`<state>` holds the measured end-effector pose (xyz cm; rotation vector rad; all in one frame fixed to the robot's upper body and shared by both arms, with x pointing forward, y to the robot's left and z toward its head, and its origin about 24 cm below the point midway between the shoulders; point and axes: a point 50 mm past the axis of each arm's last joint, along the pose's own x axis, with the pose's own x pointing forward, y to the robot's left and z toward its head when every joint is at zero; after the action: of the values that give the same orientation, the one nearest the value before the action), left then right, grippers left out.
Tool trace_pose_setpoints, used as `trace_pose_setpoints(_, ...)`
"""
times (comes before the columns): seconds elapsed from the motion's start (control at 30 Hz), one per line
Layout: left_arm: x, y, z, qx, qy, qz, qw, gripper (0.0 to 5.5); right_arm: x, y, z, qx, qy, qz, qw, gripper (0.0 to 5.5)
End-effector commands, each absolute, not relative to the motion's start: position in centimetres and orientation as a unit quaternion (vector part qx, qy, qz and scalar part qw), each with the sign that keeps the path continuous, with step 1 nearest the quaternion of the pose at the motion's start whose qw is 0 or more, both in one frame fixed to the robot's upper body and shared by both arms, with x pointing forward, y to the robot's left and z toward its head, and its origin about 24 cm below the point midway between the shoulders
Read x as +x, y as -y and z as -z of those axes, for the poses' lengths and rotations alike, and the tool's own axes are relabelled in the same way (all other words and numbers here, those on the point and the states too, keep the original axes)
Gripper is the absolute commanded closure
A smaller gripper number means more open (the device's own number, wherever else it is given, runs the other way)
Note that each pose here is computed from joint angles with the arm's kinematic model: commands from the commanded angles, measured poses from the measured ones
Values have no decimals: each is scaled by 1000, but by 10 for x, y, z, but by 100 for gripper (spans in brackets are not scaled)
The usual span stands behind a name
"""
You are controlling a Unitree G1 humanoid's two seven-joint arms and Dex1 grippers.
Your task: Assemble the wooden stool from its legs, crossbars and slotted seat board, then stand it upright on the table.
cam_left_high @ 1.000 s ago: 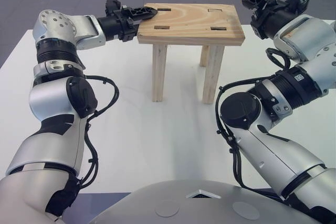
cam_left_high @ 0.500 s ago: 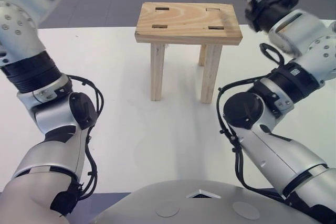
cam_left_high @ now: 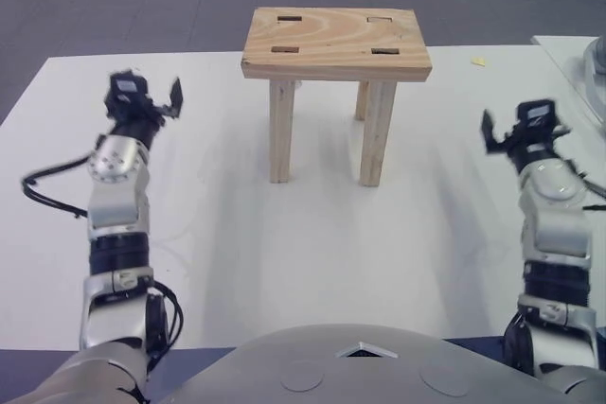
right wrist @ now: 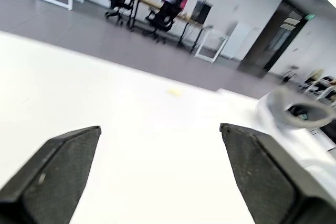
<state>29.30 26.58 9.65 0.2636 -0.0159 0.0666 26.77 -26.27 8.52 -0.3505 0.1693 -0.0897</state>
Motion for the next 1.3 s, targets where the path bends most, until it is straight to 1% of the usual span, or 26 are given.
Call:
trace_pose_setpoints(0.03,292,-271,-111,142,55,-79,985,132,270,231,-89,-153,-51,9,987,127)
trace_pose_setpoints(0.13,292,-262,-117,141,80,-68,984,132,274,215,-94,-132,-33,-1,991,127)
trace_pose_setpoints(0.23,298,-229,-112,50,92,-22,994,132,277,206,-94,-96,-22,0,995,127)
trace_pose_setpoints(0.3,299,-213,-109,26,91,-2,996,132,278,207,-93,-58,-19,20,998,127)
trace_pose_setpoints(0.47,305,-198,-105,0,73,17,997,132,279,207,-90,-23,-20,37,999,127)
trace_pose_setpoints(0.63,306,-196,-109,-16,72,28,997,132,280,207,-89,-9,-20,39,999,127)
trace_pose_setpoints(0.77,305,-200,-109,-18,70,12,997,132,278,205,-86,-7,-24,36,999,127)
trace_pose_setpoints(0.83,303,-203,-106,-23,57,-2,998,132,279,204,-88,-3,-23,35,999,127)
trace_pose_setpoints(0.93,301,-204,-104,1,58,-14,998,132,280,204,-89,0,-20,37,999,127)
trace_pose_setpoints(1.07,299,-199,-103,-26,53,9,998,132,281,203,-90,-3,-18,34,999,127)
trace_pose_setpoints(1.3,294,-201,-101,-30,53,5,998,132,281,199,-89,0,-18,31,999,127)
